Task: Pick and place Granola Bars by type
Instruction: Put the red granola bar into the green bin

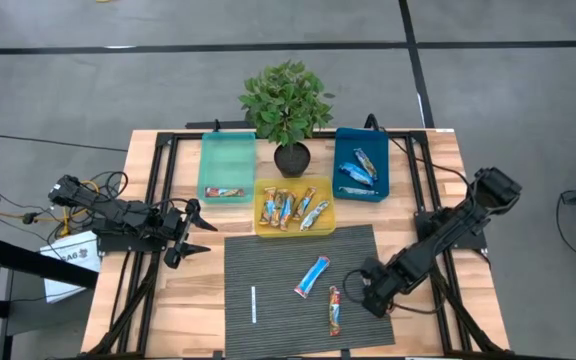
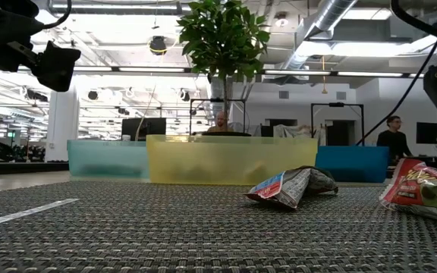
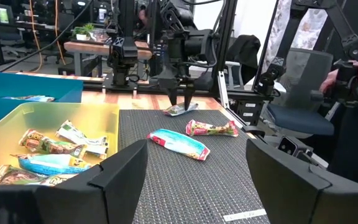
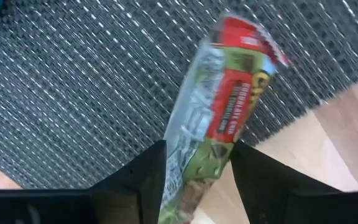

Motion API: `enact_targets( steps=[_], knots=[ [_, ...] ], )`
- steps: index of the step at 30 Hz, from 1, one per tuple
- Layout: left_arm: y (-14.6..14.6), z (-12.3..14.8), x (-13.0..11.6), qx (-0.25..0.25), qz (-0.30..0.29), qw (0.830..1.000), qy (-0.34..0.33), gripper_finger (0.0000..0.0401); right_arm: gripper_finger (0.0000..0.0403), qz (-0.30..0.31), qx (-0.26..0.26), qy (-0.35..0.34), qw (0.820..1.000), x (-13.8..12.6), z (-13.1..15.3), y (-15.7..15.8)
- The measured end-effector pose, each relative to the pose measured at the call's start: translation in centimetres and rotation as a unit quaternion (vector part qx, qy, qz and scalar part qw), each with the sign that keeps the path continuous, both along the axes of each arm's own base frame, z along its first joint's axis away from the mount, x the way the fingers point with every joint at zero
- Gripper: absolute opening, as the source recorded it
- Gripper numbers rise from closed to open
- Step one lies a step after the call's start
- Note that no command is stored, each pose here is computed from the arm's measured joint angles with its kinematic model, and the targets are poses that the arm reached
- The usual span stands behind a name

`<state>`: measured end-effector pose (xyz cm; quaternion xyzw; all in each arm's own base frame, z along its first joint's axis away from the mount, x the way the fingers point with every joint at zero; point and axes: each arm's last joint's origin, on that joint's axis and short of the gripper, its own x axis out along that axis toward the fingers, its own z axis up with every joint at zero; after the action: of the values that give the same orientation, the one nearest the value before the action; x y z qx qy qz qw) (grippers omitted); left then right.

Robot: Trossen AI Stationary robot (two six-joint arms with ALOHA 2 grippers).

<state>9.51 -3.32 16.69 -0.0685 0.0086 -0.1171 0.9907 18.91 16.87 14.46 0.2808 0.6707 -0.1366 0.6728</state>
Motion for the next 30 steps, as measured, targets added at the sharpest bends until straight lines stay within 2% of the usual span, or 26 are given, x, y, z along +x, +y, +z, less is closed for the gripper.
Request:
enact_targets(
  steps=[8,22,25,30],
  knots=[
    [0.0,0.0,0.0,0.000,0.000,1.000,0.000,0.0265,0.0141,0.009,-0.003,-0.001,1.000,0.4,-0.6,0.0],
    [0.0,0.0,0.0,0.000,0.000,1.000,0.000,0.0265,0.0013,0.029,-0.001,-0.009,1.000,0.6,-0.5,-0.2],
    [0.0,0.0,0.0,0.000,0.000,1.000,0.000,0.0265,0.0006,0.024,0.005,-0.022,0.999,0.8,-0.1,-0.3],
    [0.0,0.0,0.0,0.000,0.000,1.000,0.000,0.0265,0.0018,0.011,0.005,-0.058,0.998,1.0,1.2,-0.9]
  ],
)
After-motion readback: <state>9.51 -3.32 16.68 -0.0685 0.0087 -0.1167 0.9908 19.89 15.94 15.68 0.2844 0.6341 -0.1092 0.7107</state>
